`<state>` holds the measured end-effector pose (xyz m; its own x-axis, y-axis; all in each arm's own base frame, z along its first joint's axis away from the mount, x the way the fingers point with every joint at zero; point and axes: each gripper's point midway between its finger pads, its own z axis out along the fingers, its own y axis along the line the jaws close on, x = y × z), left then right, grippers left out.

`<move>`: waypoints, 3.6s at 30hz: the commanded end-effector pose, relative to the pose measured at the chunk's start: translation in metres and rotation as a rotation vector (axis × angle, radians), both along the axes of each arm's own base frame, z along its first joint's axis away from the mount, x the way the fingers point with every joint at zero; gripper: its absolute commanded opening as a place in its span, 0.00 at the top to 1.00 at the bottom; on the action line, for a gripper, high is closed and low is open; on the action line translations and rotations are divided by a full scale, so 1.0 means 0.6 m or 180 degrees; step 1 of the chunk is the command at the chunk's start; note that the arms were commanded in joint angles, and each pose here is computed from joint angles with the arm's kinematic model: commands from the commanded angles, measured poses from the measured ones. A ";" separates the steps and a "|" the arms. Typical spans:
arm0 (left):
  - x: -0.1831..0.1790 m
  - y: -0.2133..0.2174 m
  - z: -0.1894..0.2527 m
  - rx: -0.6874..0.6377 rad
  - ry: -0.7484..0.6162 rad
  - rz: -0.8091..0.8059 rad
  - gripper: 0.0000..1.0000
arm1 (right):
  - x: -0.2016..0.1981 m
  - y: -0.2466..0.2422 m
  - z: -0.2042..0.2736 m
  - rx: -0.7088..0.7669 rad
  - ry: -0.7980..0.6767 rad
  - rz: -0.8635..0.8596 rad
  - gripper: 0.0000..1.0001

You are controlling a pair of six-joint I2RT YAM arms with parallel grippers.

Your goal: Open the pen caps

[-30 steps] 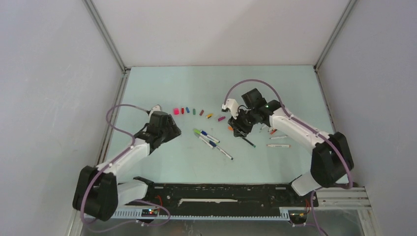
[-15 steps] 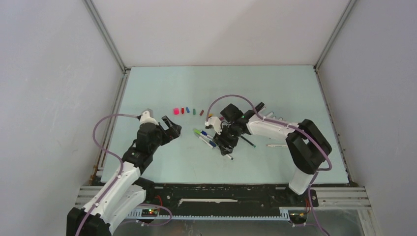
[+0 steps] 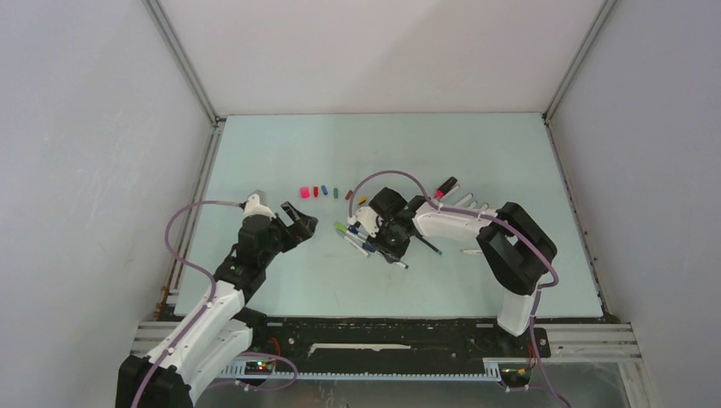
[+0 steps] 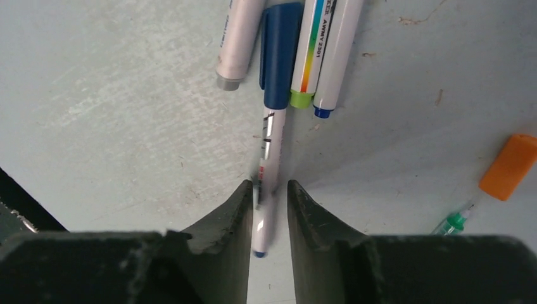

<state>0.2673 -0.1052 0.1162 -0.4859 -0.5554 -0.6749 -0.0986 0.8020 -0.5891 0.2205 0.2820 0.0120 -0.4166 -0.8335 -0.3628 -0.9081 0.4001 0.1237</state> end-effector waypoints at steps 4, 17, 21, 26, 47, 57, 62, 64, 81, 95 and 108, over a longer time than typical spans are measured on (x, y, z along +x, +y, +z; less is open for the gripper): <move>0.005 -0.015 0.007 -0.0219 -0.0124 -0.0074 0.00 | 0.011 -0.008 -0.005 -0.0156 -0.0081 -0.0036 0.88; 0.002 -0.105 0.043 -0.1221 -0.0494 -0.0727 0.00 | 0.009 0.004 0.101 0.0774 0.0386 -0.0133 1.00; 0.001 -0.130 0.061 -0.1513 -0.0574 -0.0866 0.00 | 0.005 0.009 0.149 0.1260 0.0649 -0.0149 1.00; 0.006 -0.168 0.084 -0.1790 -0.0628 -0.0959 0.00 | -0.002 0.015 0.181 0.1608 0.0877 -0.0130 1.00; 0.015 -0.286 0.085 -0.1978 -0.0362 -0.1023 0.39 | -0.001 0.025 0.206 0.1902 0.1153 -0.0248 1.00; 0.011 -0.311 0.078 -0.1926 -0.0263 -0.1123 0.76 | 0.005 0.024 0.203 0.1886 0.1140 -0.0302 1.00; 0.008 -0.321 0.078 -0.1909 -0.0242 -0.1194 0.99 | 0.014 0.020 0.205 0.1898 0.1116 -0.0376 0.99; 0.007 -0.325 0.080 -0.1918 -0.0260 -0.1214 1.00 | 0.015 0.020 0.205 0.1906 0.1127 -0.0385 0.79; 0.027 -0.332 0.143 -0.2125 -0.0622 -0.1175 1.00 | 0.007 0.029 0.186 0.1802 0.1182 -0.0382 0.73; 0.124 -0.025 0.224 -0.1472 -0.1490 0.0588 1.00 | -0.049 -0.023 0.158 0.1561 0.1548 -0.0225 1.00; 0.020 0.018 -0.042 -0.0093 0.0509 0.0552 1.00 | -0.016 -0.120 0.028 0.0036 0.0327 -0.0168 0.96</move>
<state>0.3126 -0.1187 0.1549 -0.3314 -0.7636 -0.5542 -0.1319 0.6191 -0.7742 0.1835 0.2269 0.0390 -0.5578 -0.7591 -0.3357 -0.8080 0.4042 0.4286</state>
